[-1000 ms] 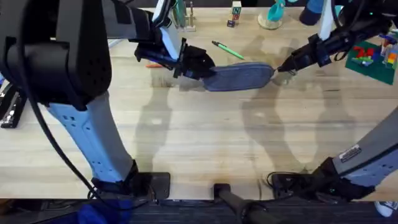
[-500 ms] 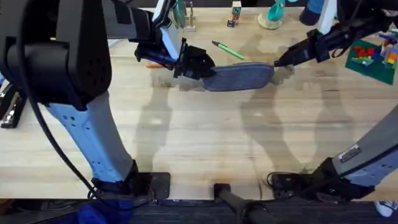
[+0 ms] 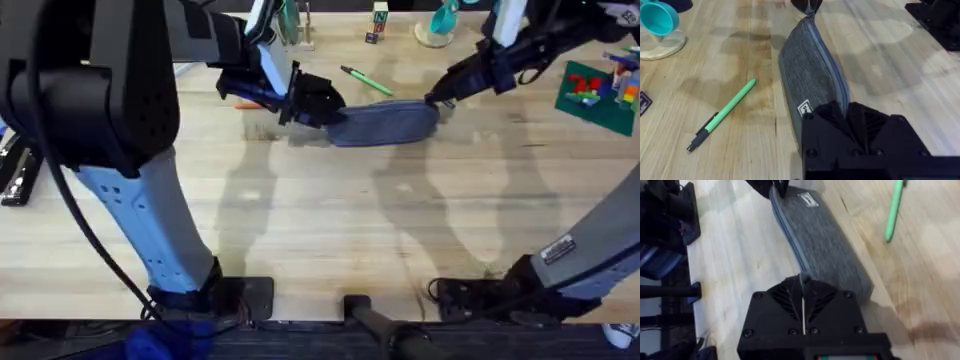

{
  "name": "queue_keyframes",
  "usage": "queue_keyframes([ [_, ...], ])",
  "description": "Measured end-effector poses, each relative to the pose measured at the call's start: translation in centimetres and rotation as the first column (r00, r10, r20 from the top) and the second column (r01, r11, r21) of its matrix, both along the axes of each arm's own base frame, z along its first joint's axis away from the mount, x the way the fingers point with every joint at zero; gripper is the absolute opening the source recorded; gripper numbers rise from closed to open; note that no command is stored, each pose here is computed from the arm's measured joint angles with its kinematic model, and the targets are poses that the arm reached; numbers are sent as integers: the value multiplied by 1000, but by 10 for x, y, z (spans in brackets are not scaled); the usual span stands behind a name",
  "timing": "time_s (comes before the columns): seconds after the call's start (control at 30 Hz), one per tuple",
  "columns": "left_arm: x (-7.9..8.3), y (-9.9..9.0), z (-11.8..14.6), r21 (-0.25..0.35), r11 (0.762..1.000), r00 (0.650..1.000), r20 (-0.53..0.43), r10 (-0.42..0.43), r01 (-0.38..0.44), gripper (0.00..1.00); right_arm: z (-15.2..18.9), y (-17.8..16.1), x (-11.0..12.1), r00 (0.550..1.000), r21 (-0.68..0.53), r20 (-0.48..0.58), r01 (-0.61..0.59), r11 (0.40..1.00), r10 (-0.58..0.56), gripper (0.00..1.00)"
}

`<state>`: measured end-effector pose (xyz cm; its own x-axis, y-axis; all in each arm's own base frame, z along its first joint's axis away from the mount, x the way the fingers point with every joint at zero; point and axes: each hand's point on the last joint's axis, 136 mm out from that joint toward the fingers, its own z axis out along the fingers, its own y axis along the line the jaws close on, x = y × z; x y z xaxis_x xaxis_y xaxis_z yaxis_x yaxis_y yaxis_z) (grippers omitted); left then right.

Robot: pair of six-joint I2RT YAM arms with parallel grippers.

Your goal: Unzip the bag, pick up the pens from the table one at a time and place them inside, then zip the bag closed.

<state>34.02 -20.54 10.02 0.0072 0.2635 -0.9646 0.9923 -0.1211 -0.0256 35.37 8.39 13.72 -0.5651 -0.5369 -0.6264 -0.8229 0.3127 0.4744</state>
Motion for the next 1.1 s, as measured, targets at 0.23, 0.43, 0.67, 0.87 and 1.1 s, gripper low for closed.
queue_keyframes([
  [0.23,1,1,-1,3,1000,1000,3,2,-2,43,-3,24,30,996,-5,85,29,1000,-29,34],
  [0.43,1,2,-1,8,1000,1000,-2,5,-5,43,-4,36,46,993,-5,74,91,996,-91,35],
  [0.67,1,2,-2,11,1000,1000,-2,4,-4,43,-9,59,42,994,-50,5,106,993,-106,35],
  [0.87,1,2,-2,12,1000,1000,-1,4,-4,43,-12,85,37,998,-84,-2,69,994,-70,36],
  [1.1,1,2,-2,15,1000,1000,0,4,-4,43,-15,99,34,999,-109,3,52,993,-52,36],
])
